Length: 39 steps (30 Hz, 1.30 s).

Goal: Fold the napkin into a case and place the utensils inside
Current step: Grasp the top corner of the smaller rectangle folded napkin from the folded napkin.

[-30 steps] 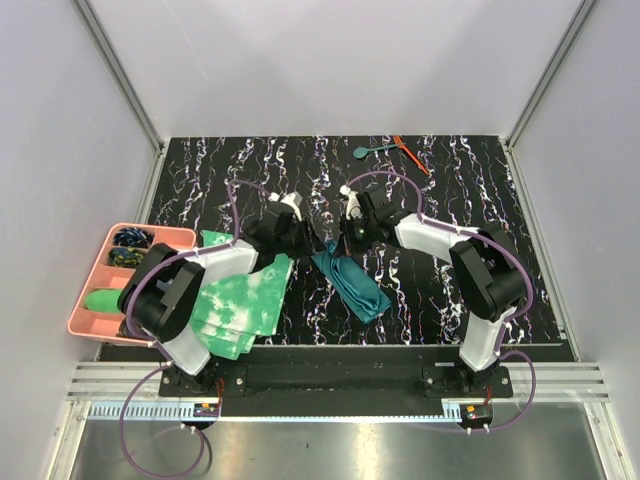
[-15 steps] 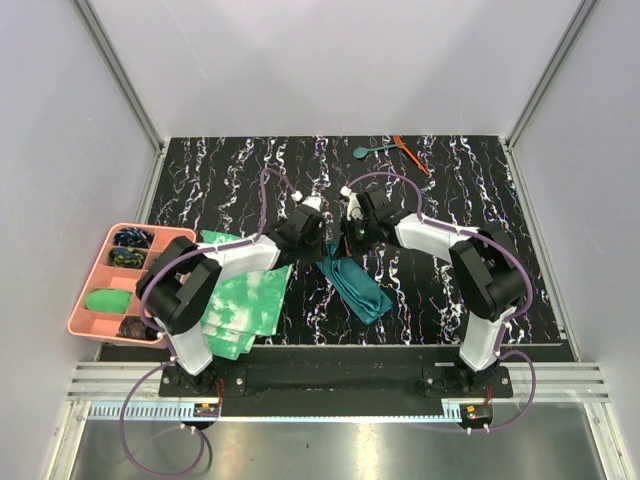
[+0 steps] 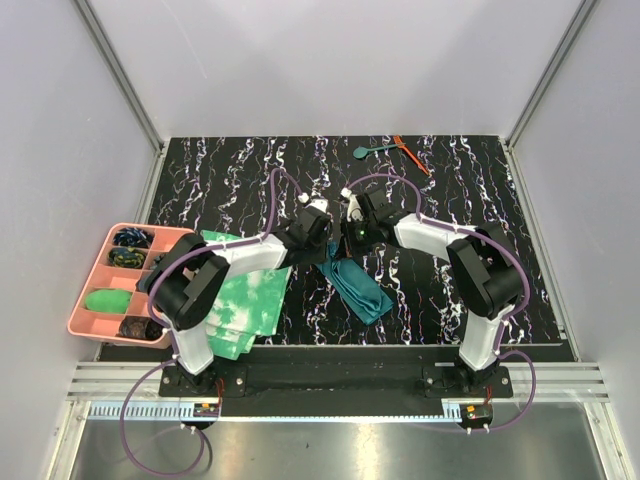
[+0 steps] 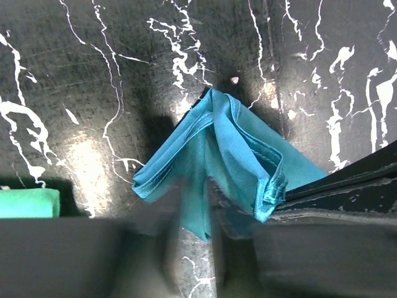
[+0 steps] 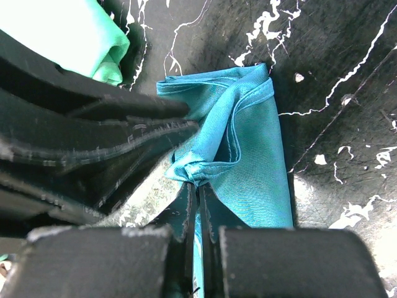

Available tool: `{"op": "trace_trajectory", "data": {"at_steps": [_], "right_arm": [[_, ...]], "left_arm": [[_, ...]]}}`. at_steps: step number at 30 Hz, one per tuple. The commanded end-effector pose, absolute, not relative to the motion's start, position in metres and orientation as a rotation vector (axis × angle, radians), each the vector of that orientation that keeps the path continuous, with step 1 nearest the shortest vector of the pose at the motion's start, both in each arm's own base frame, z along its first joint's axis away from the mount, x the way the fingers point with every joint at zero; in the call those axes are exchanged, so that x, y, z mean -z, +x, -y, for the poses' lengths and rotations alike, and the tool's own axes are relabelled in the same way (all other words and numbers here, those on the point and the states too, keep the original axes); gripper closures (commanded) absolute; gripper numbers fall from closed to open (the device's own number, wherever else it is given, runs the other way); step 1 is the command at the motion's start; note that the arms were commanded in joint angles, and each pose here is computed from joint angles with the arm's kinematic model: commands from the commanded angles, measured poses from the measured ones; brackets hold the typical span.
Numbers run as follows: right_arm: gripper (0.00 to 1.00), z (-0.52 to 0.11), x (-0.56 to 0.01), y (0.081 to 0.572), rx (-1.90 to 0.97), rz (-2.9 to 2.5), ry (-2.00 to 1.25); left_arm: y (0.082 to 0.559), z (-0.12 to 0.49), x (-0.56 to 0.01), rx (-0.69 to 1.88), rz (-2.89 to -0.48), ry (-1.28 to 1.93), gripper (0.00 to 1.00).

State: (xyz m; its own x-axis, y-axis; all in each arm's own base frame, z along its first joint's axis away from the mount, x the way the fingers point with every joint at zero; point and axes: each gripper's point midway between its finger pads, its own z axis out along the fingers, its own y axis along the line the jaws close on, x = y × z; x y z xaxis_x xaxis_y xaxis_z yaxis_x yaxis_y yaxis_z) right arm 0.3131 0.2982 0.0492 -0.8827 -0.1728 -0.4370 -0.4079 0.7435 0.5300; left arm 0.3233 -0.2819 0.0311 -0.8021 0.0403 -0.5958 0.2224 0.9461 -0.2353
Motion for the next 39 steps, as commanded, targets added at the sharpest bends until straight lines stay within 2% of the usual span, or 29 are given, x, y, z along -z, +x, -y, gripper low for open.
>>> {"op": "trace_trajectory", "data": {"at_steps": [1,2,5,24,39], "right_arm": [[1.00,-0.308,-0.064,0.324,-0.960,-2.536,-0.451],[1.00,-0.308,-0.065,0.323,-0.964,-2.536,-0.449],[1.00,-0.309,-0.062,0.324,-0.969,-2.544,-0.444],[1.00,-0.326,-0.036,0.322,-1.092,-2.613,-0.398],[0.99,-0.334,-0.029,0.317,-1.165,-2.609,-0.412]], "left_arm": [[0.338,0.288,-0.047,0.379,-2.420,0.171,0.89],[0.338,0.288,-0.047,0.379,-2.418,0.170,0.95],[0.341,0.288,-0.054,0.380,-2.400,0.164,1.00],[0.329,0.297,-0.076,0.582,-2.323,0.083,1.00],[0.329,0.294,-0.078,0.582,-2.322,0.031,1.00]]}}
